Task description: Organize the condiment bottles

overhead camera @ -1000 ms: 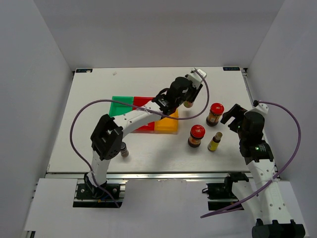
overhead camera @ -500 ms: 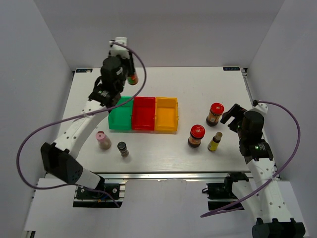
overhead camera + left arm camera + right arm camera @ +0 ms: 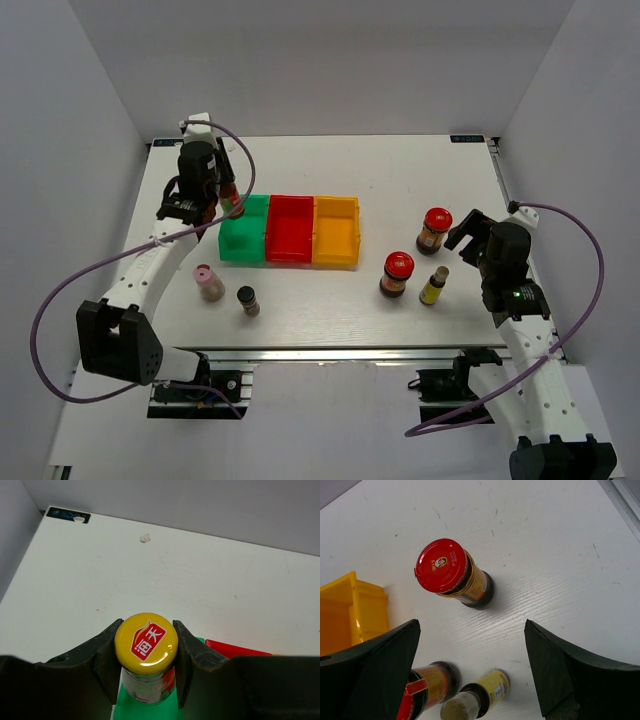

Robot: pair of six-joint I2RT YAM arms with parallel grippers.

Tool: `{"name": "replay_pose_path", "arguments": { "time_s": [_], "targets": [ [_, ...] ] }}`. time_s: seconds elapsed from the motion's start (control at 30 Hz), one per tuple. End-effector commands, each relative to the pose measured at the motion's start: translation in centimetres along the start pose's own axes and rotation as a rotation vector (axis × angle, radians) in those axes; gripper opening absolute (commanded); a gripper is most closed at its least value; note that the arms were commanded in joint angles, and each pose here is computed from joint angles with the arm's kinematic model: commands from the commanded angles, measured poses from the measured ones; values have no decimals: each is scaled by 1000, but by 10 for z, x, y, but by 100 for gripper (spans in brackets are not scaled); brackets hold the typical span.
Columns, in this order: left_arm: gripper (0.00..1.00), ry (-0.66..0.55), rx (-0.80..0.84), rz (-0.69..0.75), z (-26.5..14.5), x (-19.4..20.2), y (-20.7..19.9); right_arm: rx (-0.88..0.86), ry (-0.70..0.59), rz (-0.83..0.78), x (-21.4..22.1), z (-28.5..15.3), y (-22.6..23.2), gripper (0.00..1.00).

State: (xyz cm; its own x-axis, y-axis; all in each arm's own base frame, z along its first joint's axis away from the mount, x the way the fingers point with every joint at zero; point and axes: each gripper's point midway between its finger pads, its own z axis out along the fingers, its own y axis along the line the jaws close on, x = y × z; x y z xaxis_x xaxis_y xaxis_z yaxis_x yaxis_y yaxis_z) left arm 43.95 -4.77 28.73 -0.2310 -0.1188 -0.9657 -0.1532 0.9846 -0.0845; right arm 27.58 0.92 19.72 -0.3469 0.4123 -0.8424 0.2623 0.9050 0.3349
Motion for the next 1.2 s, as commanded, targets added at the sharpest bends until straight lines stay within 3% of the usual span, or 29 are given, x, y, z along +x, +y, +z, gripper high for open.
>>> {"name": "replay_pose_path", "arguments": {
  "time_s": [0.0, 0.53, 0.97, 1.07, 1.13, 1.17],
  "targets": [
    [9, -159, 84, -98, -4, -45, -17, -1, -58, 0, -17, 0, 3, 89],
    [13, -96, 157, -78, 35, 23, -34, -5, -36, -24, -12, -1, 2, 89],
    [17, -94, 139, -58, 64, 49, -37, 0, -53, -31, -13, -2, -1, 89],
    [27, -89, 123, -44, 67, 54, -34, -1, -51, -31, -13, -1, 0, 89],
    [47, -84, 134, -37, 68, 57, -35, -3, -49, -33, -12, -1, 0, 90],
    [52, -75, 138, -32, 68, 60, -36, -3, -45, -33, -12, 0, 0, 89]
  ]
}}
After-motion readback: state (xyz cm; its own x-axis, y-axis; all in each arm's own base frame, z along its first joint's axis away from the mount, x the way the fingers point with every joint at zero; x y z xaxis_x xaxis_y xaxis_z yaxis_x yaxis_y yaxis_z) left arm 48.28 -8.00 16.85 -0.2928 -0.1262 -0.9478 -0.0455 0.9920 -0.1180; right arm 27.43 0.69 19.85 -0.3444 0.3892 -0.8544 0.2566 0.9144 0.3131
